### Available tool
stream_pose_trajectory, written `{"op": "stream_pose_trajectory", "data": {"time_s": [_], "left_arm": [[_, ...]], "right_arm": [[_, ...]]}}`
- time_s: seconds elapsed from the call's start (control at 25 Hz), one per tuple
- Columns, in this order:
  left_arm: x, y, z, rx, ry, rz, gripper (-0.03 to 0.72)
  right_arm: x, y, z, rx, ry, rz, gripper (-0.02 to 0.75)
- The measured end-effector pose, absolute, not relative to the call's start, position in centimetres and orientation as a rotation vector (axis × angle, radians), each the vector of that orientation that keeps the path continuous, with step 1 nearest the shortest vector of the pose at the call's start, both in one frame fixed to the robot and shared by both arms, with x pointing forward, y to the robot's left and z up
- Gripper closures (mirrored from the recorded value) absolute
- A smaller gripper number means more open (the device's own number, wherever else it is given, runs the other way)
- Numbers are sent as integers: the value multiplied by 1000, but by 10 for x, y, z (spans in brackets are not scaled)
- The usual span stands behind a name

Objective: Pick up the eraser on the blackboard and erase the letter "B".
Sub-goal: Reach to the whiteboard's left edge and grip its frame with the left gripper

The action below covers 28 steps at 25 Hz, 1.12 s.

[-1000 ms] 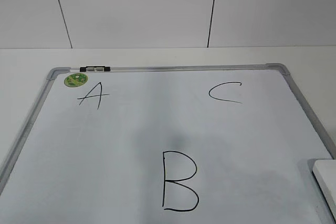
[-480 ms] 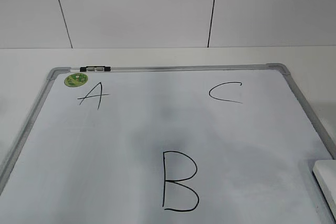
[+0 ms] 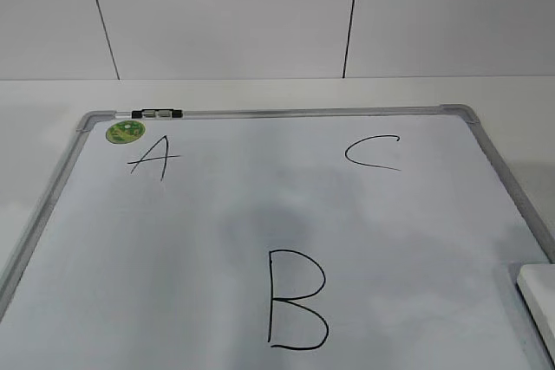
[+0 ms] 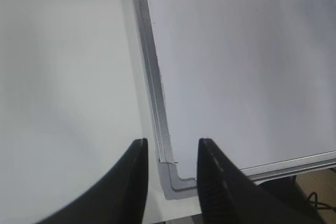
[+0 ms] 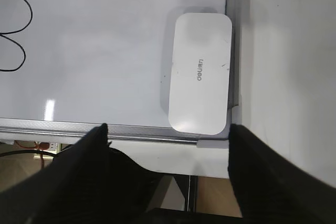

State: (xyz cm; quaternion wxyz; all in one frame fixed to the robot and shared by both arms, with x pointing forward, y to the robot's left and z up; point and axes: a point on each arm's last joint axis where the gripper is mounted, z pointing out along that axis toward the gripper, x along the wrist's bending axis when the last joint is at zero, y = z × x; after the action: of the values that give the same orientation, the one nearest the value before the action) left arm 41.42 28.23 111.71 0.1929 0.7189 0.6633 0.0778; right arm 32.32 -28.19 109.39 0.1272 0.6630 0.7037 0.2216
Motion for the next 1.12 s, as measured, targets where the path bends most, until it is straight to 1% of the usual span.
{"op": "stream_pose_trajectory", "data": {"time_s": [0.08,0.24,0.36,0.52,0.72,0.96,1.12], "left_arm": [[436,282,1101,2045,1906,152,448],[475,282,1066,2074,1971,74,448],[499,282,1041,2075,2002,55,448],[526,282,1016,2079,2030,35,448],[551,282,999,2095,2045,24,448],[565,281,974,2109,2067,-5,448],[570,270,970,2130,2014,43,448]], "right_arm": [[324,-282,1094,1931,2049,643,169],[324,-282,1094,1931,2049,643,169],[324,-282,1094,1931,2049,643,169],[324,-282,1094,1931,2049,643,169],[324,-282,1094,1931,2049,643,169],[324,-282,1094,1930,2048,645,169],[324,-282,1094,1930,2048,645,169]]}}
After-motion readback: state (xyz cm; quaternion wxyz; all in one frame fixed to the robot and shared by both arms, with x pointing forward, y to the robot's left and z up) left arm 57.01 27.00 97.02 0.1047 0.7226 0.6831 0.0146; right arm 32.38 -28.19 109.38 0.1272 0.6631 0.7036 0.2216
